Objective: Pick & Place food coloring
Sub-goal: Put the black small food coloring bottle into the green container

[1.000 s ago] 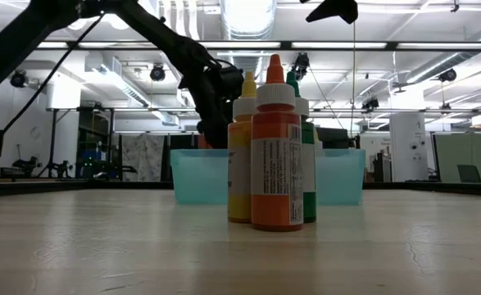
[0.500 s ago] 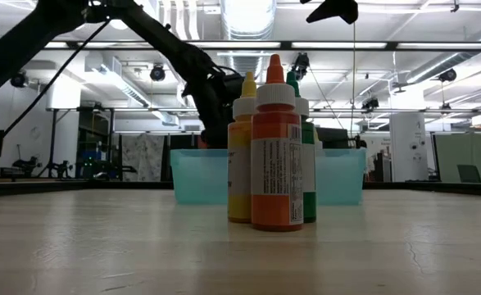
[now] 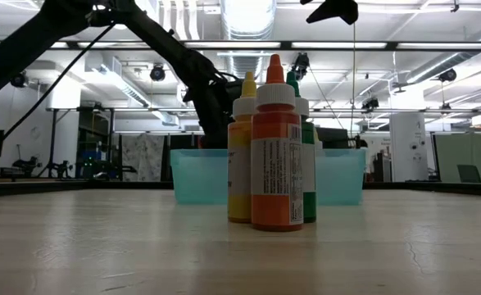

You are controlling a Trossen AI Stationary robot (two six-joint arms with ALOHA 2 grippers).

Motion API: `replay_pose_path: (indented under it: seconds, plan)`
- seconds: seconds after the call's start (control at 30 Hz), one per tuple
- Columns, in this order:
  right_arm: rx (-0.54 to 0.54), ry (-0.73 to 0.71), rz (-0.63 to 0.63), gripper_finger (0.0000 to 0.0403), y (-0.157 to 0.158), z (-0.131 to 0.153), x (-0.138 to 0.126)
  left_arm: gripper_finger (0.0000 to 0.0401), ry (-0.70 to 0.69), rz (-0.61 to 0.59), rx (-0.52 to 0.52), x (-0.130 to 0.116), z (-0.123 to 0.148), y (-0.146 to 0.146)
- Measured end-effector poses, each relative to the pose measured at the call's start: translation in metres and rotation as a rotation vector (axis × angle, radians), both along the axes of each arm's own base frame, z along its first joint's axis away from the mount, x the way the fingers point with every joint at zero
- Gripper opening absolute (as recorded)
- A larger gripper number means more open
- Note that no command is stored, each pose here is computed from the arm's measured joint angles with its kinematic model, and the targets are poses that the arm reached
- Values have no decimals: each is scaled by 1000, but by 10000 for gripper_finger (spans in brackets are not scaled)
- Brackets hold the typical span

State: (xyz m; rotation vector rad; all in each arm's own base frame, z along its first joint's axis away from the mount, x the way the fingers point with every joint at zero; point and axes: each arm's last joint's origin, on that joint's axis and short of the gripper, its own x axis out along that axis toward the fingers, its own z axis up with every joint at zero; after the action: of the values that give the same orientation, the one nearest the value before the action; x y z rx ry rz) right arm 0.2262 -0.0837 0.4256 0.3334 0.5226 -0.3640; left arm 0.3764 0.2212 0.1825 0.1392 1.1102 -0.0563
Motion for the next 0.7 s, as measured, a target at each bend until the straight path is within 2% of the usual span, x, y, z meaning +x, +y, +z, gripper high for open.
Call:
replay_pose_path:
  seconds: [0.33, 0.7]
  plan:
    - [0, 1, 0, 233, 0, 0, 0, 229, 2, -40, 19, 0, -1, 0]
    - [4, 1, -2, 233, 0, 0, 0, 229, 49, -31, 0, 2, -20, 1]
